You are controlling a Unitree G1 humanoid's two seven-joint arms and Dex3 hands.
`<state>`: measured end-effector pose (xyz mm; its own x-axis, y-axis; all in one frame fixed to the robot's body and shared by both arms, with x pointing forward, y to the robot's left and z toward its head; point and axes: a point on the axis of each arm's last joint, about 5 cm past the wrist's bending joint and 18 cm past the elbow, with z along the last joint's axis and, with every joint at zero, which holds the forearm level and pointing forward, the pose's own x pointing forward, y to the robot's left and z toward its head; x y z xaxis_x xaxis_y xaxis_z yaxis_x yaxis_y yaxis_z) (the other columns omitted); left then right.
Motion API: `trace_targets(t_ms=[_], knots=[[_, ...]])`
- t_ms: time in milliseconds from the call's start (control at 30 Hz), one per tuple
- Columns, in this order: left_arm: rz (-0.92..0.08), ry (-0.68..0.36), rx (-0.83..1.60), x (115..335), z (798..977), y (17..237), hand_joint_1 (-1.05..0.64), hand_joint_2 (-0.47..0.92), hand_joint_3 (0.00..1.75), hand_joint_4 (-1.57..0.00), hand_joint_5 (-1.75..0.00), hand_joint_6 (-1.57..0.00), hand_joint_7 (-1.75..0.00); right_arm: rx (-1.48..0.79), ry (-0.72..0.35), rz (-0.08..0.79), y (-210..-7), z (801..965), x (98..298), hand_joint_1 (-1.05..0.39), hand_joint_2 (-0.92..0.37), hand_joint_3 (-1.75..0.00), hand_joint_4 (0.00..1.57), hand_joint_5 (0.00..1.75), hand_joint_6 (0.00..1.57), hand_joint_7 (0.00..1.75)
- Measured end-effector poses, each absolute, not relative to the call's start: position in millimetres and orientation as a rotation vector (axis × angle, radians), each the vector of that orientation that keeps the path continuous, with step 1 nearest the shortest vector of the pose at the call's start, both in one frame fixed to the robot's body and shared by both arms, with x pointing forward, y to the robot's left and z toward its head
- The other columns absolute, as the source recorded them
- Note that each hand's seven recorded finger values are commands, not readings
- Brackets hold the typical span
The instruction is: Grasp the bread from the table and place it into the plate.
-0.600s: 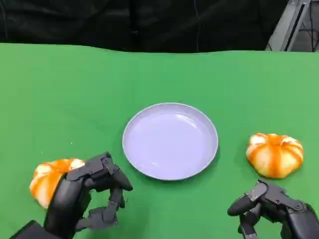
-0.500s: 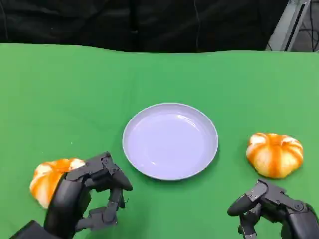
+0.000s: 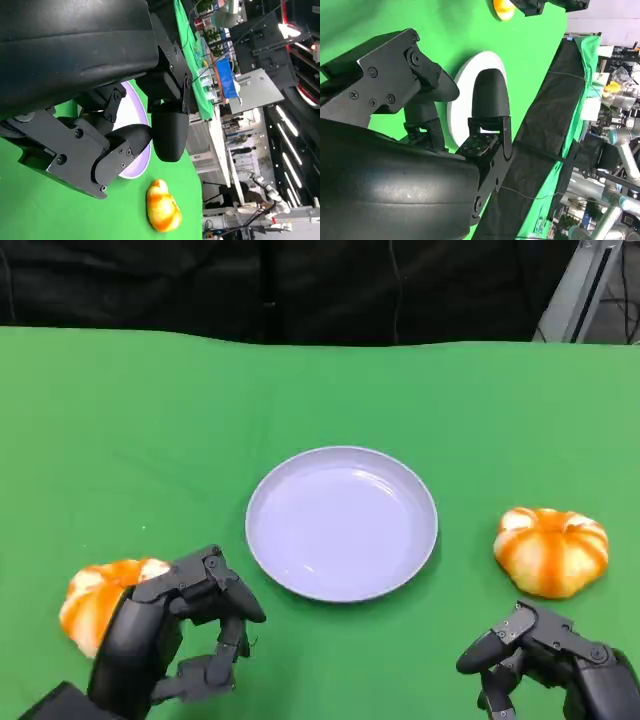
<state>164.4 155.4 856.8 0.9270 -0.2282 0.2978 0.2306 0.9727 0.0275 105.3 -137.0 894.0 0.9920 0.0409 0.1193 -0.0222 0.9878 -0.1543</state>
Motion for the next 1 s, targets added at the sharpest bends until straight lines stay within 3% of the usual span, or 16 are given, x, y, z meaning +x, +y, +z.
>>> trace_targets(t_ms=[367,467,533,600,700,733,800,967,1000], knots=[[-0.212,-0.306,0.016,165,857.5,157,-0.16,0.47,1.24,-0.77,-1.74,-0.76,-1.46,-0.156,-0.121,0.031,-137,894.7,105,0.0,-0.53,-1.13,0.61,1.64,0.7,1.29],[-0.181,-0.314,0.053,166,858.1,159,-0.11,0.54,1.12,-0.77,-1.49,-0.77,-1.2,-0.154,-0.122,0.032,-137,894.7,105,0.01,-0.52,-1.16,0.61,1.64,0.7,1.29],[-0.114,-0.336,0.104,170,860.3,163,-0.11,0.59,0.95,-0.76,-1.18,-0.81,-0.84,-0.153,-0.121,0.033,-136,894.7,105,0.0,-0.51,-1.16,0.61,1.64,0.71,1.29],[-0.048,-0.368,0.163,173,863.5,167,-0.11,0.61,0.91,-0.76,-1.11,-0.84,-0.74,-0.151,-0.12,0.033,-136,894.6,105,0.0,-0.51,-1.16,0.61,1.64,0.71,1.3],[-0.024,-0.379,0.201,173,863.2,166,-0.11,0.61,0.89,-0.76,-1.08,-0.85,-0.7,-0.15,-0.12,0.033,-136,894.6,105,0.0,-0.51,-1.16,0.61,1.64,0.71,1.3],[-0.021,-0.375,0.204,173,862.2,166,-0.34,0.78,0.54,-0.45,-0.82,-0.6,-0.41,-0.15,-0.12,0.033,-136,894.6,105,0.0,-0.51,-1.16,0.61,1.64,0.71,1.3],[-0.03,-0.357,0.33,174,862.0,166,-0.55,0.88,0.33,-0.17,-0.56,-0.39,-0.15,-0.149,-0.121,0.034,-135,894.7,106,0.0,-0.51,-1.17,0.61,1.64,0.71,1.3],[-0.064,-0.216,0.857,178,863.7,175,-0.61,0.92,0.24,-0.01,-0.36,-0.26,-0.02,-0.149,-0.119,0.034,-135,894.6,105,0.01,-0.5,-1.19,0.61,1.64,0.71,1.31],[-0.063,-0.192,0.966,178,865.0,177,-0.62,0.92,0.25,0.0,-0.26,-0.21,-0.02,-0.148,-0.118,0.034,-135,894.4,105,0.01,-0.5,-1.19,0.61,1.64,0.71,1.32]])
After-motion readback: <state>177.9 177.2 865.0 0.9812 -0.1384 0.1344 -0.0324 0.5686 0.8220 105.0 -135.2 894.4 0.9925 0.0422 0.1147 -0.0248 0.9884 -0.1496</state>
